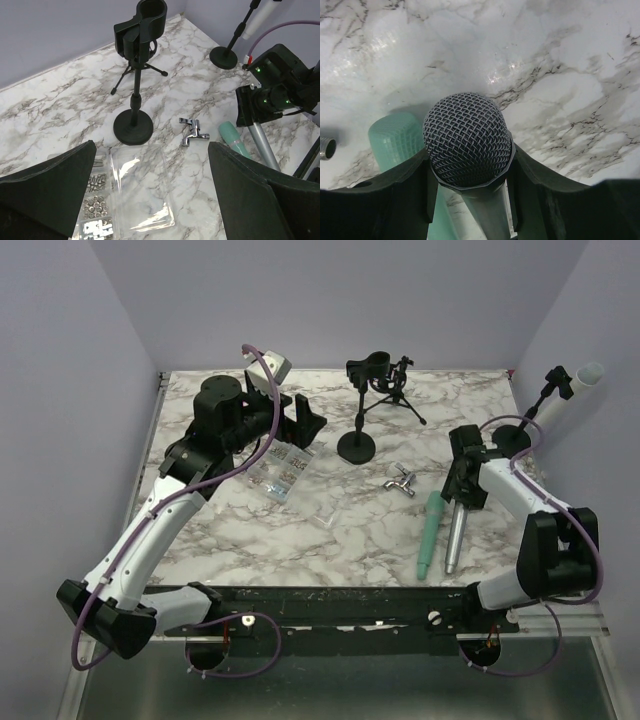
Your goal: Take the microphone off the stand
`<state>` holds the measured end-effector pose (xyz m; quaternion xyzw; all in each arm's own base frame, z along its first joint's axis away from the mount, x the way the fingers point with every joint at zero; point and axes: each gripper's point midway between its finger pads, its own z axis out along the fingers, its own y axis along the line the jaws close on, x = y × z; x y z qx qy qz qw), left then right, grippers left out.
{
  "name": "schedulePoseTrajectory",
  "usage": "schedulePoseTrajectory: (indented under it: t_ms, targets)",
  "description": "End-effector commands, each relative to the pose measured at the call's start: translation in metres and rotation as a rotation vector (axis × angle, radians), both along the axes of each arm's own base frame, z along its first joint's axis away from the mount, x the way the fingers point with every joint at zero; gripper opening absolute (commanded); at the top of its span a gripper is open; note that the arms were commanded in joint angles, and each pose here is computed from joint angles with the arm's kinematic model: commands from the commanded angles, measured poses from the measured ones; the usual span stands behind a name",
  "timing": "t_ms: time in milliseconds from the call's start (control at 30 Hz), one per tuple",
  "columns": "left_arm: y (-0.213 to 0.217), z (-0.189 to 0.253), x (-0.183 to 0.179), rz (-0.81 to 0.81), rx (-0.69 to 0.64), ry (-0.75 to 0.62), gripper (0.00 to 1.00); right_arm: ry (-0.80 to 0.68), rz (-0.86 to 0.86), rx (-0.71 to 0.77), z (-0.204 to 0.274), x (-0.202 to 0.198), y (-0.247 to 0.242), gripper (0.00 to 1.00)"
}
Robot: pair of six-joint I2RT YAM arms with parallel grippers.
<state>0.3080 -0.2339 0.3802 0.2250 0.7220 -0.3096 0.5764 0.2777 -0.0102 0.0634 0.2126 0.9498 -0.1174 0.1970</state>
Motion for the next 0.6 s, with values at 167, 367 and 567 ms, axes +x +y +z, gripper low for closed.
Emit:
schedulePoseTrajectory:
  t_ms: [167,367,567]
  targets:
    - [-0.003,-0.002,0.003,0.003,-0.005,0.004,0.99,0.007,-0.057,0.037,-0.024,0.002,-0.008,0.16]
    - [-0.003,-0.003,0.004,0.003,-0.002,0.010,0.99,0.019,-0.049,0.057,-0.029,0.004,-0.006,0.28]
    - [-0.004,-0.003,0.004,0.000,-0.004,0.013,0.99,0.031,-0.043,0.085,-0.037,0.004,-0.002,0.38]
